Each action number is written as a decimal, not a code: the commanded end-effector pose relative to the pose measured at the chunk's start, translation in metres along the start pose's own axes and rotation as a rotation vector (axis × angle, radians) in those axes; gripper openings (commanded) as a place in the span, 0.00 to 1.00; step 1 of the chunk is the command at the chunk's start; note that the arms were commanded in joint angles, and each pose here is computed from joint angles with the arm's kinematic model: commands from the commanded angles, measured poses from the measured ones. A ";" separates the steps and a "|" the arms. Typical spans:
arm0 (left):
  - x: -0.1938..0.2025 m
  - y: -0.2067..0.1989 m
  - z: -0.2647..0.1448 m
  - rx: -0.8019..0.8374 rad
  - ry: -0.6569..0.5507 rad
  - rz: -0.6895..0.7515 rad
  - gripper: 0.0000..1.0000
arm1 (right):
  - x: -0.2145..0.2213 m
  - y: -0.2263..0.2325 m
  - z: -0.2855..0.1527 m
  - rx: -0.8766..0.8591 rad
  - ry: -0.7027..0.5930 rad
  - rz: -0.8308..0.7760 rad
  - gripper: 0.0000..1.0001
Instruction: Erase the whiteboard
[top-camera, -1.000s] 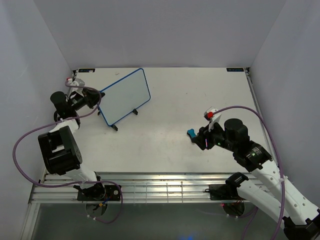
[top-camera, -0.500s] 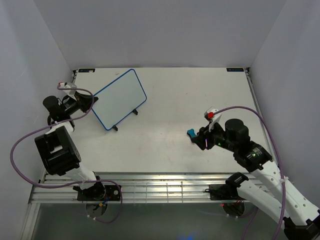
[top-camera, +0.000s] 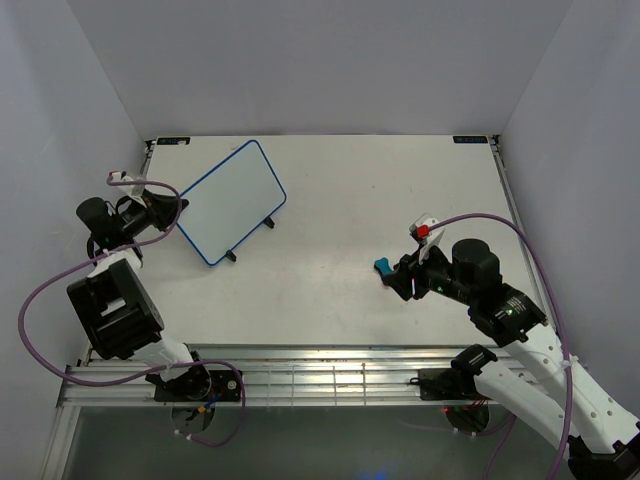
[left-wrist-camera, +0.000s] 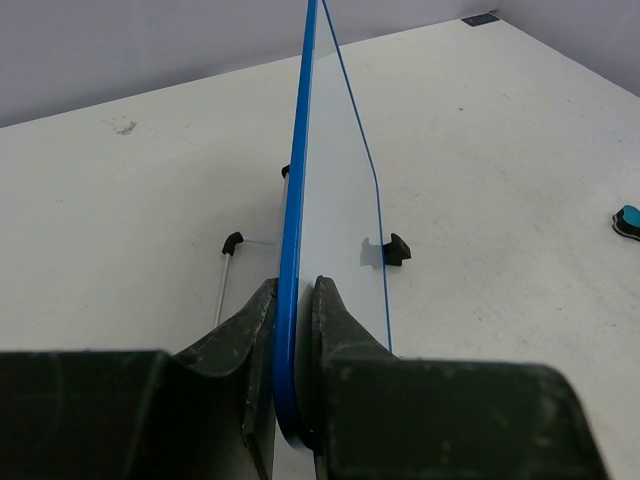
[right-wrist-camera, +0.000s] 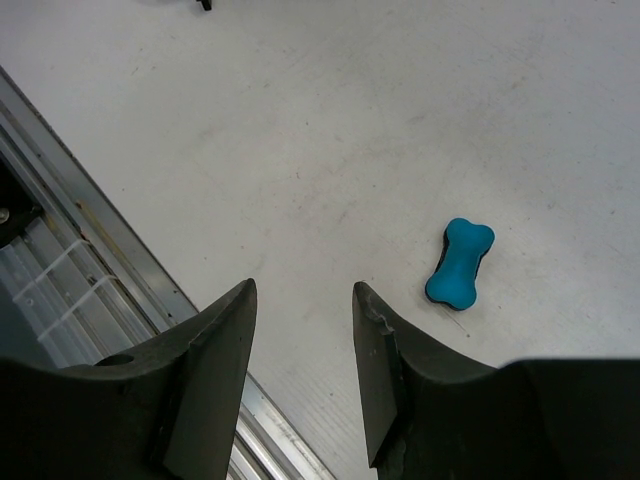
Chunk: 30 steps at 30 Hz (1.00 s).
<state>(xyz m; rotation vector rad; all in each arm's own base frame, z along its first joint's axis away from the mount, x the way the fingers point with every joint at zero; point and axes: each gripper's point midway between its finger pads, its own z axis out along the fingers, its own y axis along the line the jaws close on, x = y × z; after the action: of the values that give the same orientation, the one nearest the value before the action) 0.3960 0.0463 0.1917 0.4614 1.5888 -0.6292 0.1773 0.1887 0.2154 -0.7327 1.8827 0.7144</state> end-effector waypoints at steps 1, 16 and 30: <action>0.023 0.040 -0.018 -0.209 0.060 0.153 0.00 | -0.009 0.006 0.001 -0.030 -0.044 -0.025 0.49; -0.002 0.031 -0.020 -0.178 0.024 0.159 0.00 | -0.008 0.008 0.002 -0.045 -0.046 -0.023 0.49; -0.012 0.022 -0.027 -0.257 0.003 0.122 0.00 | -0.013 0.014 0.000 -0.073 -0.067 -0.029 0.49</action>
<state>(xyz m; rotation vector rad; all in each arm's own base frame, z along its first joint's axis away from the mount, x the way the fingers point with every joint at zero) 0.3844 0.0530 0.1950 0.3876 1.6247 -0.5617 0.1725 0.1947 0.2131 -0.7570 1.8640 0.7587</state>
